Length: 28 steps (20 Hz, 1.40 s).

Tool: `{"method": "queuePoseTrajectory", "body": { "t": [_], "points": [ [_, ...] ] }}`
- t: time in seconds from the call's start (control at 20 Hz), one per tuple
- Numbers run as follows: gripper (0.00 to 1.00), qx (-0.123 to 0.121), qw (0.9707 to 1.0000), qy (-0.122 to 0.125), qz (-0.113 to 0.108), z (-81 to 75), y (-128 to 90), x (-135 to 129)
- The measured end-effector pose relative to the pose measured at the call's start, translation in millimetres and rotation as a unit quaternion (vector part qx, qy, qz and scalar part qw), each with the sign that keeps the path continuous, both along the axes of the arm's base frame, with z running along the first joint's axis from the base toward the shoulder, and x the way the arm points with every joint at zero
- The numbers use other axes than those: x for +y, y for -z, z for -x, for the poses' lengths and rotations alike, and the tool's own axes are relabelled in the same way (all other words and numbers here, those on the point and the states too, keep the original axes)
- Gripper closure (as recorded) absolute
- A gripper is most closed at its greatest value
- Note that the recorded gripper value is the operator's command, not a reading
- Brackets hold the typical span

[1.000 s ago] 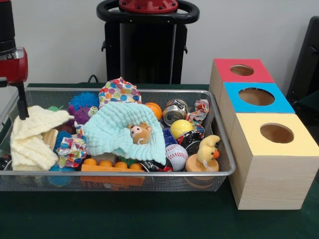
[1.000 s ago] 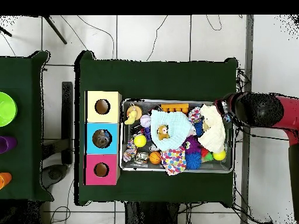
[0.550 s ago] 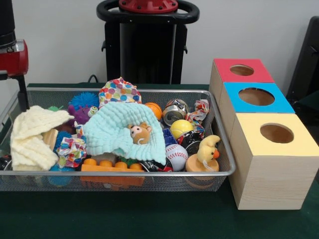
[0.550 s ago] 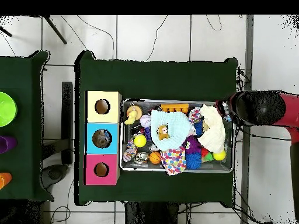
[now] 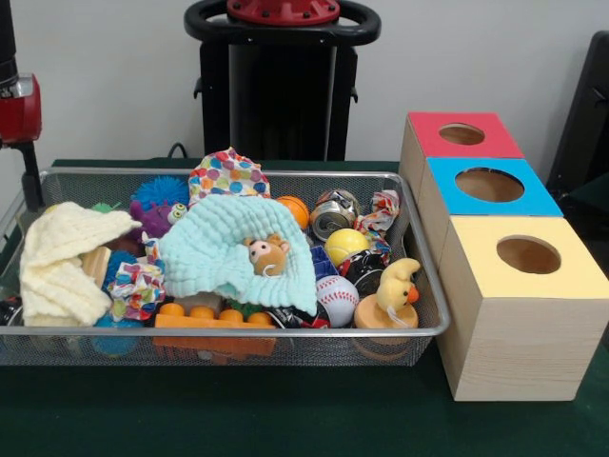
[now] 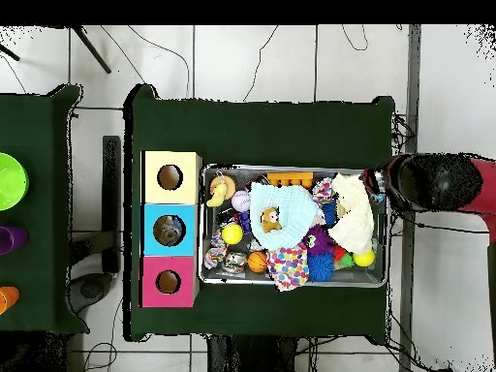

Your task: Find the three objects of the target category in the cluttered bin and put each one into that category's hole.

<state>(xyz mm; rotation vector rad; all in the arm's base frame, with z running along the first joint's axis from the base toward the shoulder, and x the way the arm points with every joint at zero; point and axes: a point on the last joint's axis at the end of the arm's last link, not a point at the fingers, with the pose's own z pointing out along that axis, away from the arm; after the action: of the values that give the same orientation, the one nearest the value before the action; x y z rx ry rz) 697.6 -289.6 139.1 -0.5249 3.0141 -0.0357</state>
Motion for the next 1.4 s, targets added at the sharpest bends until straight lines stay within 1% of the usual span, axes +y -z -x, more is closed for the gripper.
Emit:
{"method": "queuePoseTrajectory", "body": {
  "t": [0.5, 0.6, 1.0, 1.4],
  "points": [
    [0.00, 0.002, 0.9999, 0.013, -0.001, 10.7, 3.6, -19.6],
    [0.00, 0.002, 0.9999, 0.014, -0.001, 12.2, 4.4, -20.4],
    [0.00, 0.005, 0.9999, 0.014, -0.008, 27.8, 16.5, -22.9],
    [0.00, 0.002, 0.9999, 0.008, -0.011, 32.8, 23.3, -16.8]
  ]
}}
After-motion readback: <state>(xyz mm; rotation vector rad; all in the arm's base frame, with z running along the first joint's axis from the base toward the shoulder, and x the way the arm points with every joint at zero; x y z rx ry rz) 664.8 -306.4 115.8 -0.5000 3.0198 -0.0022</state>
